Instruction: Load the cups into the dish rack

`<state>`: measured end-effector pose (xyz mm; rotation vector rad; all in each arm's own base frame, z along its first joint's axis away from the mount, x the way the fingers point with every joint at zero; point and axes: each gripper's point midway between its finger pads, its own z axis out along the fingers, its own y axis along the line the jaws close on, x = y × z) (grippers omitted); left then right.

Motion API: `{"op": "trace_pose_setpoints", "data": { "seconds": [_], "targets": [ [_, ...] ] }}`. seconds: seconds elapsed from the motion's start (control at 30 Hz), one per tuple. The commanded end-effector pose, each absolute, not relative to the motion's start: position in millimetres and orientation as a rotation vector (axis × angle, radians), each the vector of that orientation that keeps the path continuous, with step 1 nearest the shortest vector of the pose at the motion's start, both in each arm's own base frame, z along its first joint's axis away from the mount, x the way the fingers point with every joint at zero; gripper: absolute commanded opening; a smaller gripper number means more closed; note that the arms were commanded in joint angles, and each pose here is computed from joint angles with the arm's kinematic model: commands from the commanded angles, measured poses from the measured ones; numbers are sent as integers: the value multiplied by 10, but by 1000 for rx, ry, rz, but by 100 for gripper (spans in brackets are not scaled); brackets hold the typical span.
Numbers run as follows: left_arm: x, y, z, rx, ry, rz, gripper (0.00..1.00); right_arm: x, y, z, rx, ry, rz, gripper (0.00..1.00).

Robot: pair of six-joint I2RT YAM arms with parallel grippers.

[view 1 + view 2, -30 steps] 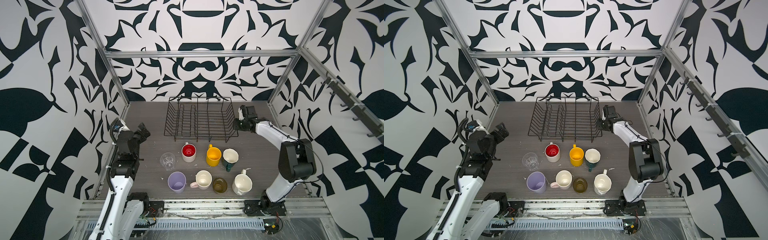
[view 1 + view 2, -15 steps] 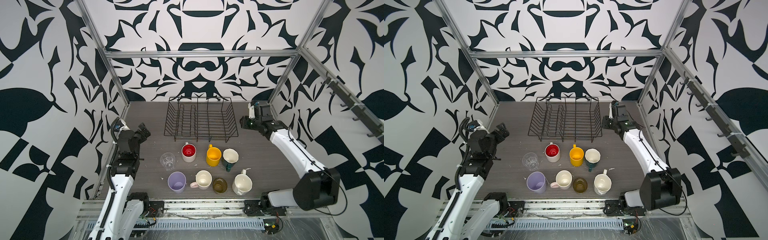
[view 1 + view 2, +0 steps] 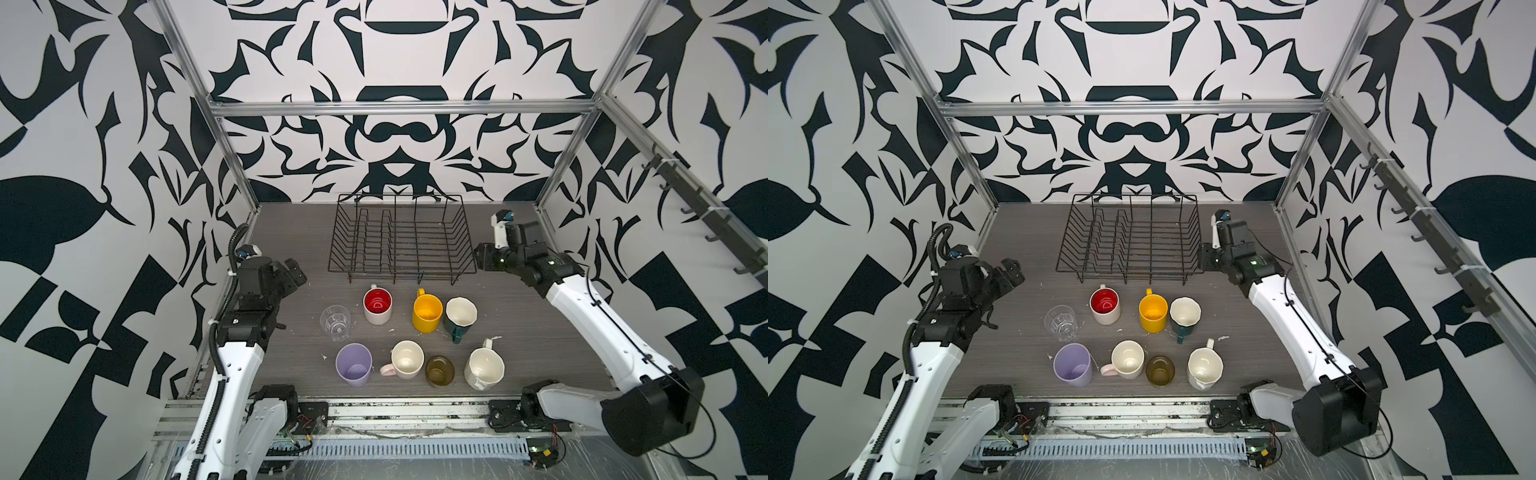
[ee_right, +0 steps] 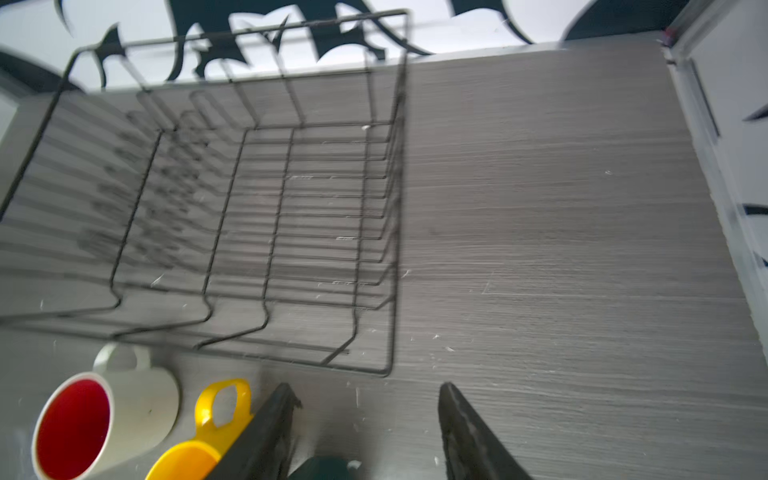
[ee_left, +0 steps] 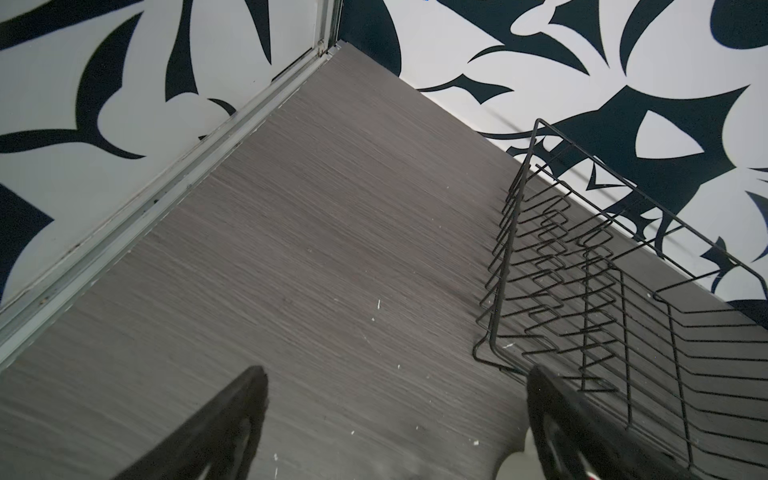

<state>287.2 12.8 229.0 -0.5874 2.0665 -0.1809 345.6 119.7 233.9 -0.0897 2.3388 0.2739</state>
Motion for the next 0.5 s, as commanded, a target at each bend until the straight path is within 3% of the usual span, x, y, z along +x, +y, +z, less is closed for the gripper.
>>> {"op": "trace_pose_setpoints", "data": {
  "seconds": [0.0,0.27,0.47],
  "targets": [
    [2733,197,2231,-633,2078,-148,100,3453,1614,2643,-243,2273,268,58],
    [2790,300,2192,-683,2069,-101,100,3165,2783,2719,-590,2245,414,56],
    [2820,251,2165,-696,2066,-155,99,3015,3100,2586,-708,2284,416,56]
  ]
}}
